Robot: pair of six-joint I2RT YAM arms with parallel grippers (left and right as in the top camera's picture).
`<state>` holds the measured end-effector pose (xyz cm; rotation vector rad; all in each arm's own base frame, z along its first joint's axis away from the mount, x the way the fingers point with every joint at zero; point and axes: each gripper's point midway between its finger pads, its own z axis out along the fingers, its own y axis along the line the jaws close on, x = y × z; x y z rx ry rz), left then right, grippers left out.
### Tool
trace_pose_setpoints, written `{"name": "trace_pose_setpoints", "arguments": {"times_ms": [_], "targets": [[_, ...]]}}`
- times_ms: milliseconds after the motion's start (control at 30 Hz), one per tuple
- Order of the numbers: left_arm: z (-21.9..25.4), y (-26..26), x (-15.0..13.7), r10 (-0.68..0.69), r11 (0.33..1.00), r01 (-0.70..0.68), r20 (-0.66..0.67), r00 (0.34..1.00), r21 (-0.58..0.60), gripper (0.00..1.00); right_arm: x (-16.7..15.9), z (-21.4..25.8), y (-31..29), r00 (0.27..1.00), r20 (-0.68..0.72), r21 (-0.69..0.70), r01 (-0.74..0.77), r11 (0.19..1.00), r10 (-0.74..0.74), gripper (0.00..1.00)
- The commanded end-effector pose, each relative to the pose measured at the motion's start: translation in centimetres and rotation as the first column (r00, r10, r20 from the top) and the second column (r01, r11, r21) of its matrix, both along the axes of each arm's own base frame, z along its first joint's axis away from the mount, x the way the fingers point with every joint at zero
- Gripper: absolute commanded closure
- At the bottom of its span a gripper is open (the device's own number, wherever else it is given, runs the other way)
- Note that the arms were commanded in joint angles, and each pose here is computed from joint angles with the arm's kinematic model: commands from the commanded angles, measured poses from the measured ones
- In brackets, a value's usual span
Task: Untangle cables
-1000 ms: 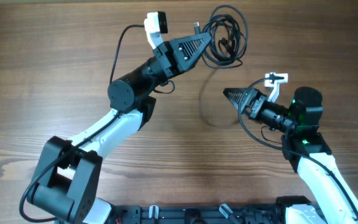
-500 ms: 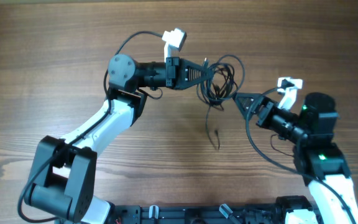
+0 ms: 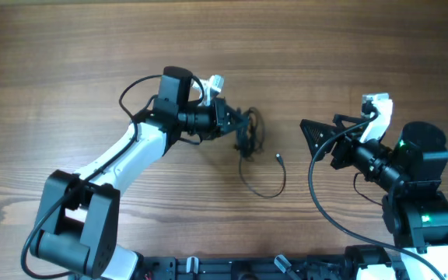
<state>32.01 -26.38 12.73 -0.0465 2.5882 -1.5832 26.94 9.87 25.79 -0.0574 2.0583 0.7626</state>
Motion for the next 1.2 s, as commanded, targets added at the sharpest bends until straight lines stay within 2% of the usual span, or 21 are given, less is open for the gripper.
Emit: {"name": "trace_pose_setpoints", "arguments": {"times_ms": [0, 67, 100, 167, 267, 367, 467, 667, 833, 1000, 1167], "targets": [[-1.1, 2.2, 1.8, -0.04, 0.954, -0.022, 0.2, 0.979, 0.3, 0.96, 0.3, 0.8, -0.8, 0.999, 0.041, -0.064, 0.026, 0.998, -0.024, 0.01], [-0.4, 3.1, 2.0, -0.121, 0.88, -0.011, 0.246, 0.962, 0.475, 0.96, 0.3, 1.2, -1.2, 0.998, 0.049, -0.093, 0.042, 0.995, -0.037, 0.0], [0.3, 3.1, 2.1, -0.161, 0.853, -0.004, 0.27, 0.95, 0.522, 0.96, 0.2, 1.4, -1.2, 0.998, 0.053, -0.098, 0.044, 0.994, -0.038, 0.0], [2.3, 2.6, 2.2, -0.23, 0.821, 0.01, 0.313, 0.921, 0.571, 0.96, 0.2, 1.7, -1.2, 0.998, 0.057, -0.098, 0.043, 0.994, -0.038, 0.0], [5.9, 0.7, 1.8, -0.356, 0.807, 0.069, 0.388, 0.85, 0.587, 0.96, 0.0, 1.7, -1.0, 0.998, 0.066, -0.115, 0.019, 0.993, -0.012, 0.0], [9.6, -1.1, 0.1, -0.525, 0.764, 0.157, 0.46, 0.716, 0.626, 0.96, -0.3, 2.1, -0.9, 0.997, 0.069, -0.175, -0.018, 0.984, 0.031, 0.0], [14.2, -2.8, -2.1, -0.648, 0.724, 0.206, 0.547, 0.53, 0.658, 0.96, -0.8, 3.3, -0.9, 0.993, 0.084, -0.247, -0.063, 0.967, 0.086, 0.0], [19.6, -2.5, -3.4, -0.655, 0.745, 0.145, 0.672, 0.345, 0.651, 0.96, -2.7, 5.2, 1.5, 0.935, 0.165, -0.313, -0.251, 0.916, 0.313, 0.0], [22.5, -1.5, -4.9, -0.641, 0.763, 0.115, 0.721, 0.263, 0.636, 0.96, -3.1, 5.5, 2.0, 0.905, 0.201, -0.346, -0.293, 0.891, 0.375, 0.01], [23.0, -2.9, -7.0, -0.643, 0.766, 0.193, 0.739, 0.203, 0.613, 0.96, -3.9, 7.0, 3.6, 0.84, 0.277, -0.325, -0.374, 0.868, 0.466, 0.01], [23.0, -5.2, -10.0, -0.677, 0.717, 0.267, 0.735, 0.048, 0.643, 0.96, -3.8, 7.4, 3.6, 0.834, 0.293, -0.331, -0.37, 0.868, 0.467, 0.0]]}}
